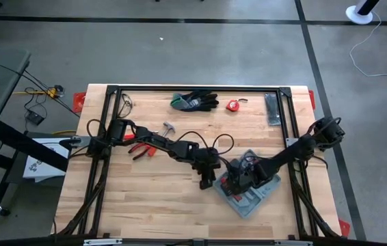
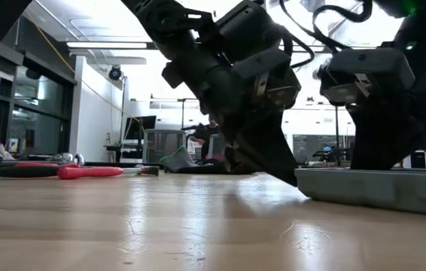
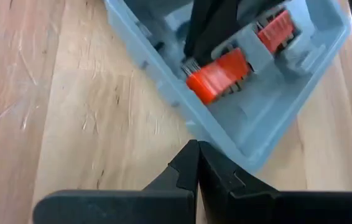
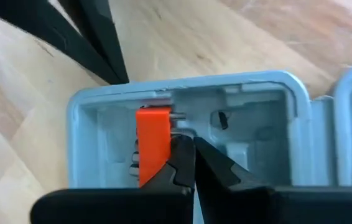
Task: Prefit tool cases
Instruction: Put the screwdriver bit set into the gray tool case
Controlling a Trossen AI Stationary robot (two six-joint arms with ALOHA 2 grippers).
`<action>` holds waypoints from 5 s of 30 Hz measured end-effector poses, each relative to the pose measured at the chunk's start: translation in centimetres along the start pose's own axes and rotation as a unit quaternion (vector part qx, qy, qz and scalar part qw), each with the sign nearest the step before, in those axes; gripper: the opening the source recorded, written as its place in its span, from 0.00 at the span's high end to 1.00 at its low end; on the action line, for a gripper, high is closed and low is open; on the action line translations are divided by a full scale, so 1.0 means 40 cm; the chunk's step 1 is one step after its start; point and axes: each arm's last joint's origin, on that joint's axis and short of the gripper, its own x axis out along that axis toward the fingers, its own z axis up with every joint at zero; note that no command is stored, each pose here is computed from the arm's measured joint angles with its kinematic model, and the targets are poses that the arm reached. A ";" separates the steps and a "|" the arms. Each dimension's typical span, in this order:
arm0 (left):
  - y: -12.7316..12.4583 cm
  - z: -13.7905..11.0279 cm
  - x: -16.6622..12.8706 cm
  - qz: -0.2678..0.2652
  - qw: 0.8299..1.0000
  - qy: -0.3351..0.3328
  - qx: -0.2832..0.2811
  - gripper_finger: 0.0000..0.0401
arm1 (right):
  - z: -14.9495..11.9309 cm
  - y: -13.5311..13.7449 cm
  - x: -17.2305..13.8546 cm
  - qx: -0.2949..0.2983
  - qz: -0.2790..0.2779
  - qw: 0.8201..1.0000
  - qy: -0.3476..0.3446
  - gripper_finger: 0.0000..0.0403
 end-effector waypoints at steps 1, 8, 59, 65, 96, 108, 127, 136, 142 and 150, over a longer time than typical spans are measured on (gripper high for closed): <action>0.000 0.000 0.000 0.000 1.000 0.000 0.000 1.00 | 0.000 -0.001 -0.007 0.002 -0.001 1.000 -0.006 1.00; -0.019 -0.008 0.006 -0.009 1.000 0.005 -0.007 1.00 | 0.003 -0.004 -0.056 0.014 0.002 0.999 -0.039 1.00; -0.064 -0.006 0.017 -0.022 0.999 -0.029 0.007 1.00 | -0.045 0.031 -0.002 -0.002 0.051 0.998 0.021 1.00; -0.066 -0.006 0.017 -0.033 0.999 -0.024 0.005 1.00 | -0.064 0.026 -0.055 0.004 0.047 0.999 -0.001 1.00; -0.088 0.095 0.034 -0.042 0.987 -0.040 0.151 1.00 | -0.148 0.077 -0.026 0.016 0.080 0.996 0.019 1.00; -0.090 0.070 0.060 -0.035 0.988 0.007 0.151 1.00 | -0.148 0.055 -0.023 0.033 0.036 0.999 0.015 1.00; -0.034 0.132 0.019 -0.018 0.985 -0.062 0.160 1.00 | -0.167 0.064 -0.030 0.061 0.058 0.996 0.009 1.00; -0.042 0.111 0.051 -0.030 0.984 -0.051 0.169 1.00 | -0.165 0.064 -0.030 0.072 0.058 0.996 0.010 1.00; -0.029 0.095 0.052 -0.028 0.986 -0.014 0.163 1.00 | -0.166 0.055 -0.029 0.085 0.039 0.996 0.009 1.00; -0.070 0.053 0.055 -0.036 0.985 0.056 0.161 1.00 | -0.149 0.058 -0.022 0.057 0.044 0.997 0.016 1.00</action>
